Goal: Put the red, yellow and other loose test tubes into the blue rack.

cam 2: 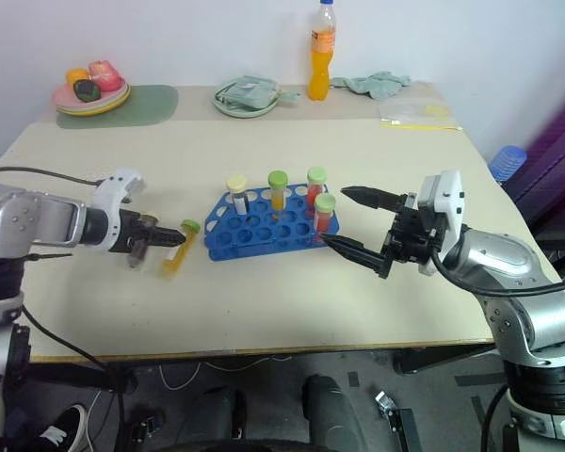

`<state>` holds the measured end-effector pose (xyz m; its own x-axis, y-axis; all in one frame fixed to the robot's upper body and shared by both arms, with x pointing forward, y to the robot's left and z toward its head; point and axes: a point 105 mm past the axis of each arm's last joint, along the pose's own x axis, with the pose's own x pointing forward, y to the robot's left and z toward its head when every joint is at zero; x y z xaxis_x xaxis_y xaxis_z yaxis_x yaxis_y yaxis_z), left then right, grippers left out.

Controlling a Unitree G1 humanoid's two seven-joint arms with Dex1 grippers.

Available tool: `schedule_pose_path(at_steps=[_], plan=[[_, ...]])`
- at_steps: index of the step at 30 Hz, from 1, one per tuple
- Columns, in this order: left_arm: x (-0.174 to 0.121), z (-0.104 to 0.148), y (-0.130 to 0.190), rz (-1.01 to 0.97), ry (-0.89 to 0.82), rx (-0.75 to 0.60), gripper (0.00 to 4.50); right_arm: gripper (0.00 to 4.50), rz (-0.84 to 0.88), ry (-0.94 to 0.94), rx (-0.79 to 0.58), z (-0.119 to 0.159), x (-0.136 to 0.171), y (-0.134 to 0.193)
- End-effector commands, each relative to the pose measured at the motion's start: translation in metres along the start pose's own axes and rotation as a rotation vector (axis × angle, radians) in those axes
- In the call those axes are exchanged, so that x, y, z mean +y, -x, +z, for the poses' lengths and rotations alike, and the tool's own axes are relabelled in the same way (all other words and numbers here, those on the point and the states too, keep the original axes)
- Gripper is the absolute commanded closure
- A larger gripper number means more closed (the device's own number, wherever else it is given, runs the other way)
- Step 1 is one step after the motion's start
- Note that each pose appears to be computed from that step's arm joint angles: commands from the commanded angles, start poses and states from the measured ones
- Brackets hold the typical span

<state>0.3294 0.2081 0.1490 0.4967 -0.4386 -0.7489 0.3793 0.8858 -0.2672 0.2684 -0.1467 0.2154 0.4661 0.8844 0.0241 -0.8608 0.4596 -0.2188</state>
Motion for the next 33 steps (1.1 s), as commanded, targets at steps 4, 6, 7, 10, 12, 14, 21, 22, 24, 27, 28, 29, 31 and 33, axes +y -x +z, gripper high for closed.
schedule_pose_path(at_steps=[4, 6, 7, 10, 12, 14, 21, 22, 24, 27, 28, 29, 31, 33], plan=[[0.005, 0.006, -0.002, 0.003, -0.061, 0.047, 0.00, 0.08, -0.005, 0.042, -0.016, 0.007, -0.003, -0.002], [0.009, 0.007, -0.004, 0.004, -0.060, 0.068, 0.00, 0.08, -0.011, 0.045, -0.009, 0.006, -0.005, -0.001], [0.012, 0.009, -0.005, 0.016, -0.087, 0.065, 0.00, 0.08, -0.013, 0.046, -0.004, 0.006, -0.006, 0.000], [0.017, 0.014, -0.007, 0.006, -0.097, 0.065, 0.52, 0.00, -0.015, 0.052, 0.006, 0.004, -0.007, 0.000], [0.018, 0.013, -0.009, 0.001, -0.098, 0.096, 0.78, 0.00, -0.011, 0.048, 0.003, 0.005, -0.007, -0.001], [0.018, 0.016, -0.012, 0.007, -0.093, 0.106, 0.78, 0.00, -0.014, 0.050, -0.004, 0.007, -0.008, -0.002], [0.020, 0.011, -0.017, -0.006, -0.100, 0.134, 0.78, 0.00, -0.023, 0.056, -0.002, 0.007, -0.009, -0.002], [0.021, 0.010, -0.018, -0.005, -0.092, 0.136, 0.78, 0.00, -0.023, 0.056, -0.001, 0.007, -0.009, -0.001], [0.020, 0.008, -0.020, -0.011, -0.076, 0.144, 0.78, 0.00, -0.027, 0.056, -0.003, 0.007, -0.010, -0.002], [0.013, 0.006, -0.021, -0.044, -0.020, 0.171, 0.78, 0.00, -0.024, 0.056, -0.003, 0.006, -0.010, -0.003], [0.009, 0.006, -0.021, -0.058, -0.008, 0.179, 0.78, 0.00, -0.022, 0.053, -0.003, 0.006, -0.010, -0.003], [0.006, 0.008, -0.021, -0.070, 0.002, 0.181, 0.78, 0.00, -0.020, 0.053, -0.003, 0.006, -0.010, -0.003], [0.006, 0.009, -0.021, -0.057, -0.025, 0.189, 0.78, 0.00, -0.019, 0.057, -0.005, 0.006, -0.010, -0.005], [0.009, 0.008, -0.023, -0.043, -0.045, 0.200, 0.78, 0.00, -0.018, 0.062, -0.006, 0.007, -0.011, -0.005]])
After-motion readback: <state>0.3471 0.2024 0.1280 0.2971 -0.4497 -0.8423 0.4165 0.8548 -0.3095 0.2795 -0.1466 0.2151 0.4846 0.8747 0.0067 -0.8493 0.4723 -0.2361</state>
